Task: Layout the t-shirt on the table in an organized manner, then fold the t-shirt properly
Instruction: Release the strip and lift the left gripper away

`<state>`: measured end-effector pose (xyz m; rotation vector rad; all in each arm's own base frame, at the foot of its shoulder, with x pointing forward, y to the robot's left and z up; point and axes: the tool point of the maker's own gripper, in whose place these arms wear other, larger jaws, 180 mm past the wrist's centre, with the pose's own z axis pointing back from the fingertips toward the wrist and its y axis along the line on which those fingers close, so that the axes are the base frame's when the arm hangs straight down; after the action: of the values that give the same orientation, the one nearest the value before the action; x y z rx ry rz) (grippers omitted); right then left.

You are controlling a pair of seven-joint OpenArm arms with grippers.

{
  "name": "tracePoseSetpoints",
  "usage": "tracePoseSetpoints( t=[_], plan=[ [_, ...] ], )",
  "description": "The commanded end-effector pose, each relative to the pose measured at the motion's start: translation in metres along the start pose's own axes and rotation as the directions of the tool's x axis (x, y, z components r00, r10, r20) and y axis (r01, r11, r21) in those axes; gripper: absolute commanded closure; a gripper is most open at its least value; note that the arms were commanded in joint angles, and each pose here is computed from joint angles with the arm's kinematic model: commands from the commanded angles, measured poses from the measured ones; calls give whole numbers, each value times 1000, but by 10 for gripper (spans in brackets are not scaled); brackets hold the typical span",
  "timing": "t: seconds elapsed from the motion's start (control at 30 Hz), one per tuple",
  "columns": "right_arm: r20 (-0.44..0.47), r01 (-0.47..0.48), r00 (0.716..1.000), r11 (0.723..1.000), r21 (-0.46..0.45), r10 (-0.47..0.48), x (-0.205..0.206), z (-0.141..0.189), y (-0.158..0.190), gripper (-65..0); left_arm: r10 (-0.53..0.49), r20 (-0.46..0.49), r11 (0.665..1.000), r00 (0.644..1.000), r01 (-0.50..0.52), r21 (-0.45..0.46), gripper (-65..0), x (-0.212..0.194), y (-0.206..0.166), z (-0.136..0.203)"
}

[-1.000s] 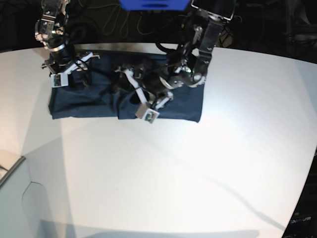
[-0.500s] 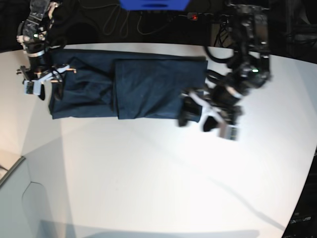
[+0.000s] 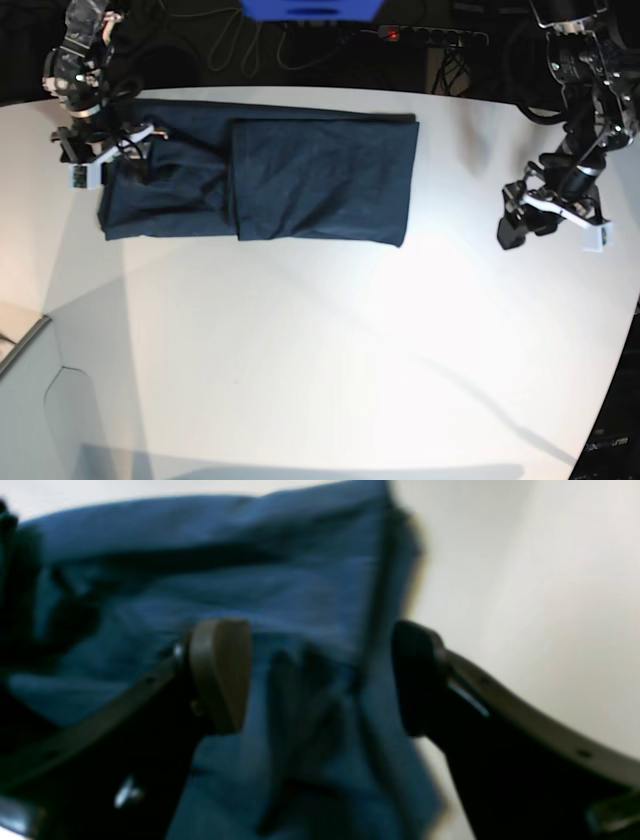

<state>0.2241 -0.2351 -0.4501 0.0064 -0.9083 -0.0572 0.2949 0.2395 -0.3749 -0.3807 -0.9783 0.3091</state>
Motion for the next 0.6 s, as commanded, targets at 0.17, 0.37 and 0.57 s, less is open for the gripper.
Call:
tracePoseSetpoints(
  t=[0.17, 0.37, 0.57],
  plan=[
    [17, 59, 998, 997, -55, -59, 0, -6, -25, -444, -12, 34, 1000, 999, 12, -4, -431, 9, 2, 7],
    [21, 56, 998, 996, -62, -55, 1, -5, -28, -444, -7, 29, 1000, 1000, 8, -10, -431, 6, -1, 6],
    [-19, 74, 997, 996, -51, -75, -14, -9, -26, -444, -5, 18, 1000, 1000, 5, -8, -431, 1, 0, 7]
  ],
)
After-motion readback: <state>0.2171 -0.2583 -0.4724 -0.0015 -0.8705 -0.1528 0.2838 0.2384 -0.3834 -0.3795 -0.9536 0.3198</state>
